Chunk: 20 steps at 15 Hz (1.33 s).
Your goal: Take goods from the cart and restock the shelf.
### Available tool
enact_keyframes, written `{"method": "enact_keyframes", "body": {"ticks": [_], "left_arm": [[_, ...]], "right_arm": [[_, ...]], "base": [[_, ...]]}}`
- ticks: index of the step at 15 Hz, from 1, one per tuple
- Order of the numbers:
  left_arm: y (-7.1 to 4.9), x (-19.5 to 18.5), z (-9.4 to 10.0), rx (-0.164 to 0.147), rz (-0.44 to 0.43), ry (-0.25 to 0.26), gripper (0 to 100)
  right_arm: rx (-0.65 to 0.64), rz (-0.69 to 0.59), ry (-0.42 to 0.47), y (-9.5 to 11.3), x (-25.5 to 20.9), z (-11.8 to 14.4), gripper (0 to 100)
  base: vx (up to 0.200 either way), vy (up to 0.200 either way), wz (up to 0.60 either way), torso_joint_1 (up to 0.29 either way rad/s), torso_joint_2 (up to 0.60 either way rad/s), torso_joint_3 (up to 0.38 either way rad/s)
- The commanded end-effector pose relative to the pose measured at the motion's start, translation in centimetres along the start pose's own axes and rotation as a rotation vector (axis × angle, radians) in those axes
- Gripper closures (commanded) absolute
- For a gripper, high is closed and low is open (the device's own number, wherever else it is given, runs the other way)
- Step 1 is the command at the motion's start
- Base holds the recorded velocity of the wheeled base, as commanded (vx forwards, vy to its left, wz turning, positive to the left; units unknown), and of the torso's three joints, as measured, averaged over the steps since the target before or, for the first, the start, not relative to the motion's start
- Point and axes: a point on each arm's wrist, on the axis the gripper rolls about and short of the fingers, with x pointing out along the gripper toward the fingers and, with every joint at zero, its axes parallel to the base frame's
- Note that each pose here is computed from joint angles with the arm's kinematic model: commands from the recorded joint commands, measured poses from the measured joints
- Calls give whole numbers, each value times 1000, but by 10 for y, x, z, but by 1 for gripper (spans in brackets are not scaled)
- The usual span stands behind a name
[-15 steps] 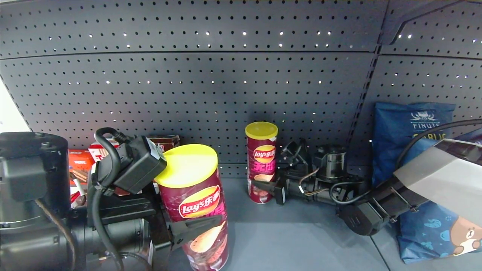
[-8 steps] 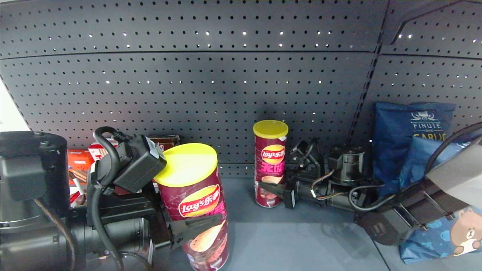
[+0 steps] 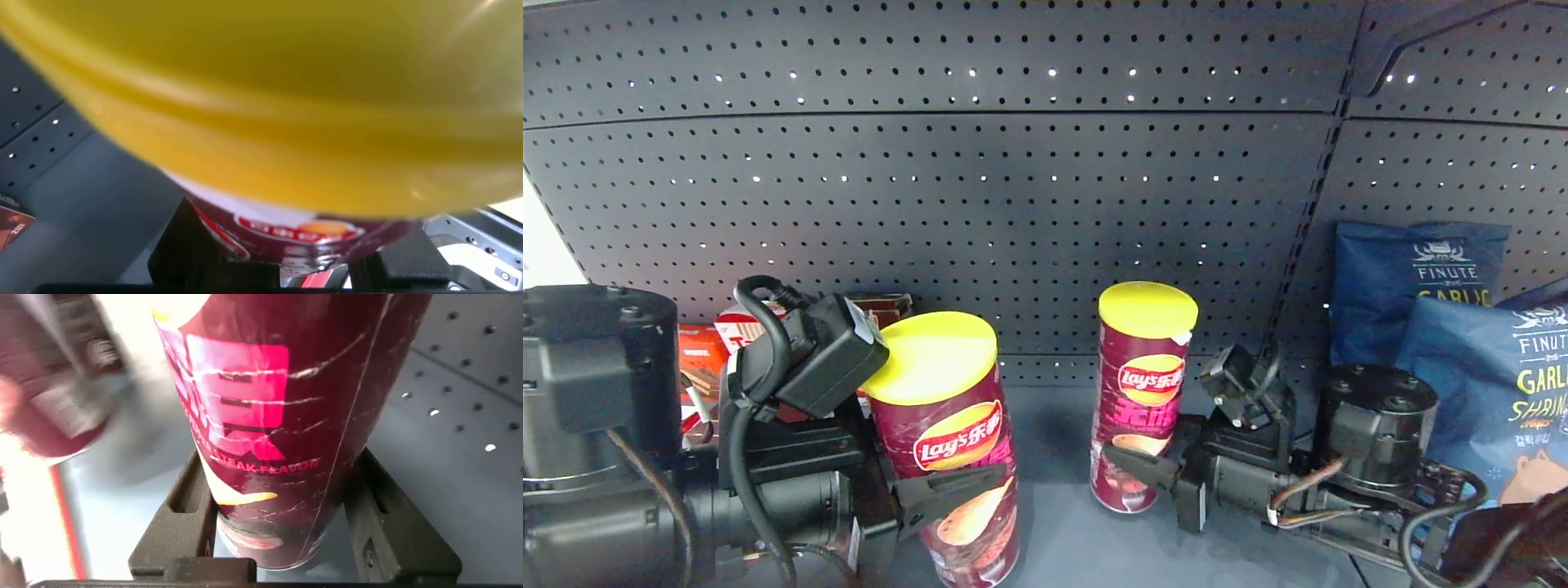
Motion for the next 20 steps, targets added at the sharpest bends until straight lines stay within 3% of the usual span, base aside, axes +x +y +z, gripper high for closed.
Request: {"method": "enact_keyframes", "body": {"ticks": [1,6,20], "left_arm": [[0,0,0,0,0,1,100],[0,0,-2,-2,1,7,100],[0,2,-2,-4,0,14,100]], "right_arm": [[-8,17,-18,12,-25,5,100],[-8,48,18,31,-34,-14,100],[2,52,58,30,-23,-41,100]], "base": [[0,0,0,0,0,0],[0,0,0,0,0,0],[0,0,0,0,0,0]]}}
